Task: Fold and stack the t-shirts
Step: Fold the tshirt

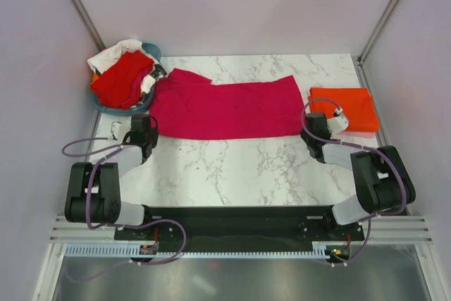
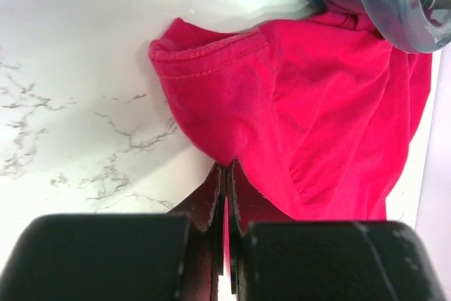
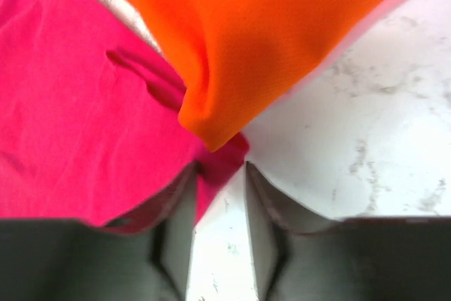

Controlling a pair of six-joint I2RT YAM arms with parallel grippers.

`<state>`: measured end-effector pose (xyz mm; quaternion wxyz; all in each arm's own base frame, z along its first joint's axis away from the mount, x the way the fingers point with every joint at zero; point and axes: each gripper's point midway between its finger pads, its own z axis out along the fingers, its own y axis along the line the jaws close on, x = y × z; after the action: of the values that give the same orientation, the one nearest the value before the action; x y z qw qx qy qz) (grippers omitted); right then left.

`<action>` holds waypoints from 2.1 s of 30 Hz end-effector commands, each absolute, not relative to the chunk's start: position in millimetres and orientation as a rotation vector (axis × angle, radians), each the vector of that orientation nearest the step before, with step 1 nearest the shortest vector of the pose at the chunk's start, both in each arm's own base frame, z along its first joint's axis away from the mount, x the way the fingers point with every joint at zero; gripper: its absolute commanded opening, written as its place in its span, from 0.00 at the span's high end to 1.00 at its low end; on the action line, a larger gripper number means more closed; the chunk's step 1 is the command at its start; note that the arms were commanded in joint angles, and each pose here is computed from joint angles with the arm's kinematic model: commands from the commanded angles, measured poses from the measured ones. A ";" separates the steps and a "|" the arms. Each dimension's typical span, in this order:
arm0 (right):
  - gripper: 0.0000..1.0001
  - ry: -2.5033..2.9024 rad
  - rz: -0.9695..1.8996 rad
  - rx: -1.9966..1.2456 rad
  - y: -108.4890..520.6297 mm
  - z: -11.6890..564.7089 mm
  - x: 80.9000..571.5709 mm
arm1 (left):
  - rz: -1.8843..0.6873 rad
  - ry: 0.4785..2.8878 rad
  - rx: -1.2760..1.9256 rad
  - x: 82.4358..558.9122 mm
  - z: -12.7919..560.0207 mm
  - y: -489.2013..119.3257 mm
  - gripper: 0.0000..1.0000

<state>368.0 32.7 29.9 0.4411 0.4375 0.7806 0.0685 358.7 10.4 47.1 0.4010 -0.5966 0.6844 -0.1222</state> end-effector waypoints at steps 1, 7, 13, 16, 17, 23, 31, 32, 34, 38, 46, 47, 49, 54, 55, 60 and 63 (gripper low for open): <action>0.55 1.899 0.094 1.051 16.3 47.9 365.1 | -0.234 1.745 -1.487 346.4 44.2 22.4 0.98; 0.53 1.889 0.221 1.012 30.1 58.6 357.0 | -0.242 1.776 -1.511 339.2 30.0 17.9 0.98; 0.52 1.905 0.340 0.979 54.8 71.0 363.6 | -0.244 1.764 -1.509 338.7 33.6 19.0 0.98; 0.51 1.926 0.378 0.999 65.5 69.2 366.5 | -0.241 1.756 -1.509 337.9 36.0 20.3 0.98; 0.51 1.936 0.381 1.004 68.2 66.5 366.1 | -0.240 1.755 -1.510 337.8 36.0 20.6 0.98; 0.52 1.951 0.386 1.056 71.7 52.2 367.8 | -0.241 1.762 -1.520 336.7 33.4 19.9 0.98; 0.53 1.956 0.325 1.088 64.3 33.3 366.4 | -0.234 1.764 -1.534 333.7 29.5 21.2 0.98; 0.54 1.953 0.318 1.090 63.2 32.9 366.8 | -0.233 1.766 -1.534 333.5 29.0 21.2 0.98; 0.56 1.942 0.287 1.102 58.4 31.1 367.5 | -0.232 1.769 -1.537 332.4 27.4 20.9 0.98; 0.65 1.936 0.265 1.105 56.4 30.3 370.7 | -0.227 1.777 -1.539 331.7 24.9 20.6 0.98; 1.00 1.924 0.234 1.063 52.6 43.1 376.2 | -0.234 1.784 -1.533 332.7 25.9 19.3 0.98; 1.00 1.923 0.224 1.056 51.1 44.8 375.5 | -0.235 1.785 -1.533 332.4 26.3 19.0 0.98; 1.00 1.902 0.234 1.049 49.7 53.8 374.7 | -0.240 1.791 -1.530 331.5 27.3 18.0 0.98; 1.00 1.837 0.261 1.005 46.7 88.9 374.7 | -0.281 1.797 -1.479 331.6 46.3 13.7 0.98; 1.00 1.823 0.263 0.999 45.8 96.1 374.9 | -0.288 1.784 -1.474 332.5 51.7 14.2 0.98; 1.00 1.742 0.289 0.961 41.1 141.5 372.3 | -0.273 1.748 -1.427 327.9 83.5 20.2 0.98; 1.00 1.705 0.313 0.940 40.9 163.7 369.7 | -0.261 1.726 -1.410 324.7 108.1 23.9 0.98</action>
<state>365.4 49.4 123.6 0.5126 0.4019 0.7463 0.1370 326.3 8.6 78.6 0.4032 -0.5794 0.6951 -0.1364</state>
